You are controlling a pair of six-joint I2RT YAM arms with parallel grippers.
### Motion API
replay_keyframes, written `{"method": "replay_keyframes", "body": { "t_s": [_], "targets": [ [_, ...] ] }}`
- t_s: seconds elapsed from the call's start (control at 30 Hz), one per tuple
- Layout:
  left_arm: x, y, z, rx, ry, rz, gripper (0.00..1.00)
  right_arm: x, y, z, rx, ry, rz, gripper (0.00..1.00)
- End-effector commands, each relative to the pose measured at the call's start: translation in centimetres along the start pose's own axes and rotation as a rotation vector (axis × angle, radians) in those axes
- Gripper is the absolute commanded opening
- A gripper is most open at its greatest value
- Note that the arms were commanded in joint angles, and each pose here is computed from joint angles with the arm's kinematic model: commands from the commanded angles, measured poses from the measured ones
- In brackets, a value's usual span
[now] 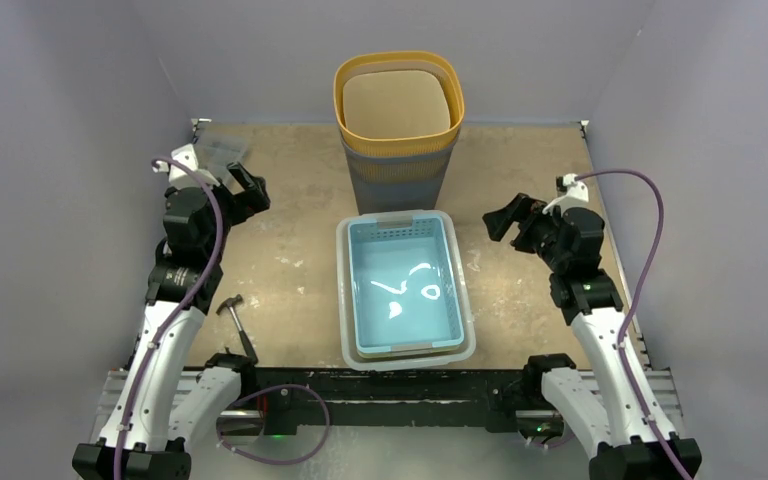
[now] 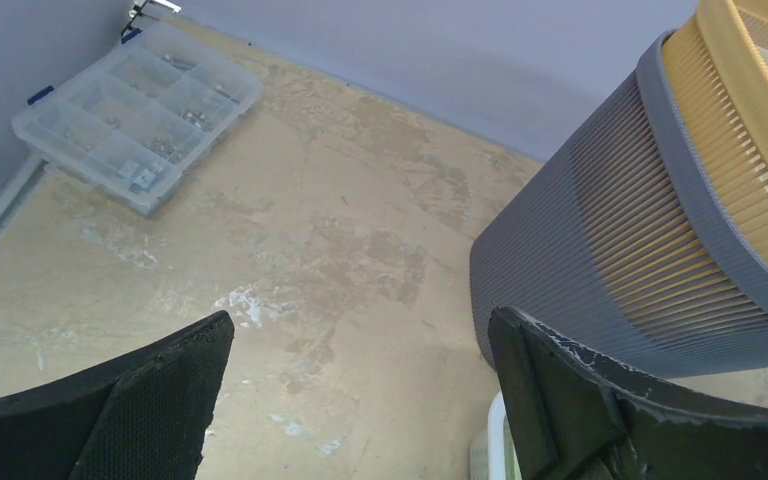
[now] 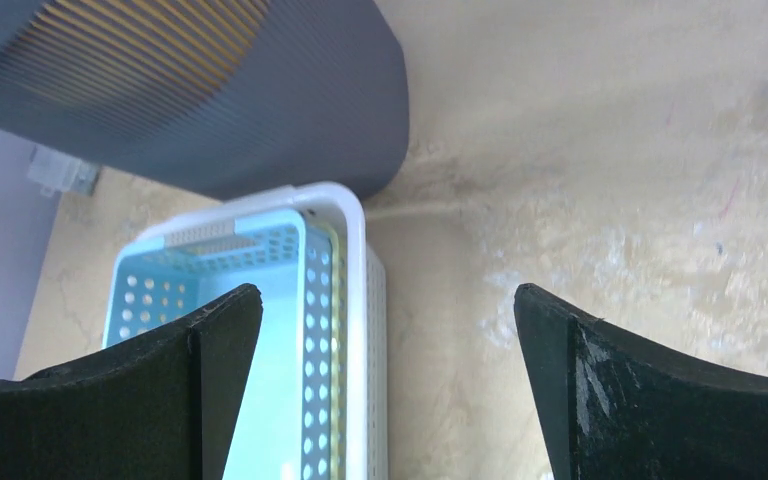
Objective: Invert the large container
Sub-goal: Move the multiple containers to the center of the board.
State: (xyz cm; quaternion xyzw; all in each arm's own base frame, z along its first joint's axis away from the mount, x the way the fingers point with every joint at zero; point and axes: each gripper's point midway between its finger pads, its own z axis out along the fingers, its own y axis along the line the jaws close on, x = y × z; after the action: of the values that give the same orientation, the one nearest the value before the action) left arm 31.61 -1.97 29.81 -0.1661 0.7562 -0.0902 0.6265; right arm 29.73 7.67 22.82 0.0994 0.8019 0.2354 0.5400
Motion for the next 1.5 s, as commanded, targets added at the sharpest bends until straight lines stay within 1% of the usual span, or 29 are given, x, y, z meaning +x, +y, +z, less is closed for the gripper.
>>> {"method": "replay_keyframes", "body": {
  "t_s": [0.0, 0.1, 0.17, 0.27, 0.4, 0.5, 0.7, 0.83, 1.03, 1.23, 1.33, 1.47],
  "targets": [
    [-0.9, -0.2, -0.4, -0.029, -0.020, -0.131, 0.99, 3.0, -0.5, -1.2, 0.017, 0.128, 0.009, 0.99],
    [0.4, 1.1, -0.6, -0.127, 0.030, -0.244, 0.99, 3.6, -1.3, -1.5, 0.071, 0.169, 0.030, 0.99],
    [1.4, 0.8, -0.7, -0.120, 0.087, -0.249, 0.99, 4.2, -1.2, -1.6, 0.074, 0.215, 0.029, 0.99],
    [2.1, 0.4, -0.9, -0.097, 0.139, -0.223, 0.99, 4.8, -1.2, -1.7, 0.073, 0.272, 0.016, 0.99],
    [2.6, -0.8, -1.4, -0.005, 0.154, -0.168, 0.99, 5.1, -0.3, -2.1, 0.036, 0.319, 0.033, 0.99],
    [3.3, -1.6, -1.8, 0.054, 0.176, -0.163, 0.99, 5.3, 0.1, -2.2, 0.011, 0.326, 0.037, 0.99],
    [4.7, -3.7, -2.5, 0.187, 0.261, -0.148, 0.99, 9.2, 1.6, -2.8, -0.124, 0.479, 0.099, 0.96],
    [5.7, -4.9, -2.9, 0.264, 0.320, -0.133, 0.99, 11.1, 2.3, -3.5, -0.178, 0.531, 0.165, 0.94],
    [8.9, -5.6, -3.2, 0.311, 0.455, -0.175, 0.99, 14.4, 3.7, -5.3, -0.300, 0.642, 0.277, 0.93],
    [12.1, -5.3, -3.5, 0.320, 0.544, -0.223, 0.99, 15.0, 5.3, -6.4, -0.401, 0.666, 0.386, 0.92],
    [14.1, -4.6, -3.5, 0.288, 0.609, -0.229, 0.99, 14.2, 6.4, -5.8, -0.453, 0.634, 0.444, 0.91],
    [16.1, -4.0, -3.4, 0.258, 0.683, -0.247, 0.99, 12.9, 8.9, -4.7, -0.513, 0.596, 0.458, 0.91]
  ]
}}
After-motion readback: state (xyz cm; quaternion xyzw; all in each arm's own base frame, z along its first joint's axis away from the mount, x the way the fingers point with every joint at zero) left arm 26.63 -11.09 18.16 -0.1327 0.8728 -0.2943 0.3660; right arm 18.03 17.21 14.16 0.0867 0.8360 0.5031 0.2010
